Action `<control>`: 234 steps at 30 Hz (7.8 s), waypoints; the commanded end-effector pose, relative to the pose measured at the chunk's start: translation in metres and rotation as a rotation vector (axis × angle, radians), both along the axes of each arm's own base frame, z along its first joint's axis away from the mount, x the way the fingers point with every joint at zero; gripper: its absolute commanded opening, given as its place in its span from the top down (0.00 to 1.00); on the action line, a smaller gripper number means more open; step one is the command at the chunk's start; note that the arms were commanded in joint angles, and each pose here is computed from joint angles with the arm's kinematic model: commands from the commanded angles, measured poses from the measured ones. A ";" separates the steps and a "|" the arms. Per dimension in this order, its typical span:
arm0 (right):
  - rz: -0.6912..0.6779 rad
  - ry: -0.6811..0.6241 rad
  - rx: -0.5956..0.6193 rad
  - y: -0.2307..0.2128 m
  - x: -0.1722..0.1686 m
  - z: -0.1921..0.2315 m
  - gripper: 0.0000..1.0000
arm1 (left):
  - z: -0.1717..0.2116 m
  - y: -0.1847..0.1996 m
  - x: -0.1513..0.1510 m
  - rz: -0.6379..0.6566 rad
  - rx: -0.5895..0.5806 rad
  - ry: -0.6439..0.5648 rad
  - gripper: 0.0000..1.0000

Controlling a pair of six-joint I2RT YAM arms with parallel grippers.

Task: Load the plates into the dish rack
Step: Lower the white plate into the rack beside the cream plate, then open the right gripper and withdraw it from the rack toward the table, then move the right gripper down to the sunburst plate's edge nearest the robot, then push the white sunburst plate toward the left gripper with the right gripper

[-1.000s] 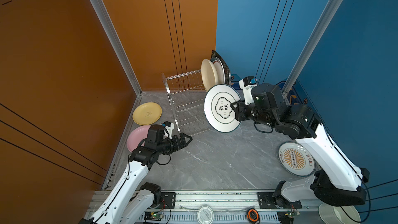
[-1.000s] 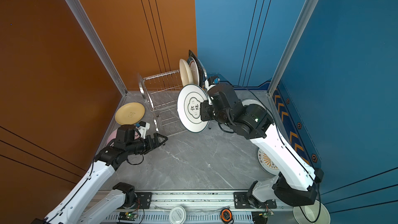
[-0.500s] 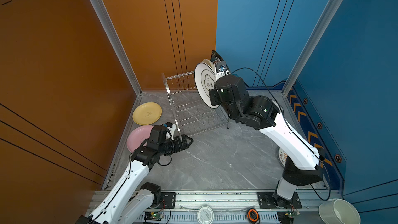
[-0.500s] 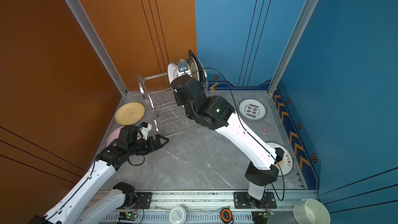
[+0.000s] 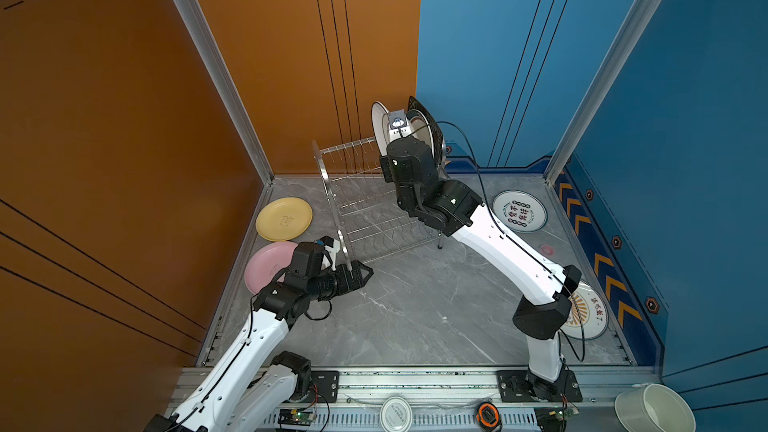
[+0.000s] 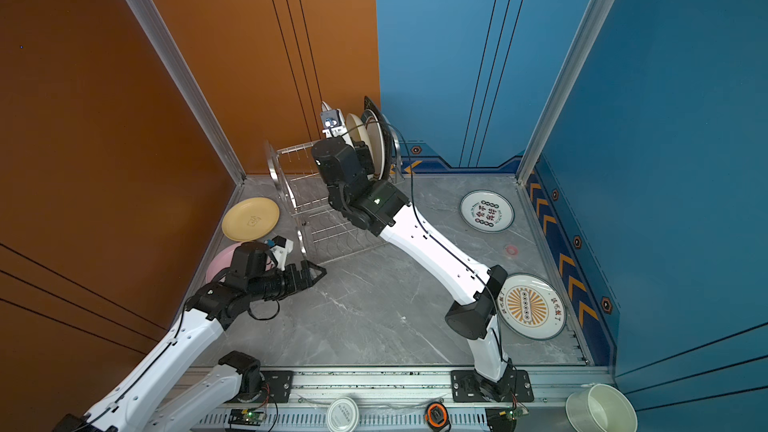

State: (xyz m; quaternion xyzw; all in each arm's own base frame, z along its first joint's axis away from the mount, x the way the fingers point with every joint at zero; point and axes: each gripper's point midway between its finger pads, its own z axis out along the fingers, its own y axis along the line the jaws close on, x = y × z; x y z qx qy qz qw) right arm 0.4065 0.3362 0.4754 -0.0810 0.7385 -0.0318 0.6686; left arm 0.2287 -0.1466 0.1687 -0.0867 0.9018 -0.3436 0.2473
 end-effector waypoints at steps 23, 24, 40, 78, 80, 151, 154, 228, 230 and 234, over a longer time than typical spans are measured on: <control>-0.017 -0.030 0.020 -0.007 0.042 -0.003 1.00 | 0.000 0.002 0.002 0.011 0.034 -0.002 0.02; -0.018 -0.028 0.017 -0.007 0.042 -0.004 1.00 | 0.000 0.002 0.002 0.011 0.034 -0.003 0.02; -0.018 0.024 -0.029 -0.008 0.044 -0.027 1.00 | 0.001 0.003 0.001 0.013 0.032 -0.008 0.02; 0.018 0.082 -0.008 -0.027 0.013 -0.018 0.44 | 0.011 0.010 -0.007 0.037 0.038 -0.041 0.02; 0.038 0.092 0.008 -0.028 0.007 -0.015 0.43 | 0.012 0.012 -0.008 0.041 0.042 -0.045 0.02; -1.174 0.706 0.857 -0.522 -0.232 -0.373 0.00 | 0.000 -0.028 -0.017 -0.135 0.075 0.002 0.02; -1.221 0.699 0.895 -0.535 -0.238 -0.380 0.00 | -0.001 -0.029 -0.016 -0.138 0.075 0.002 0.02; -0.326 1.258 0.762 -0.382 -0.091 -0.460 0.00 | -0.006 -0.036 -0.009 -0.101 0.106 -0.009 0.02; -0.306 1.277 0.765 -0.372 -0.096 -0.460 0.00 | -0.007 -0.036 -0.009 -0.100 0.103 -0.010 0.02; -0.296 1.344 0.744 -0.359 -0.112 -0.460 0.00 | -0.009 -0.037 -0.009 -0.101 0.101 -0.011 0.02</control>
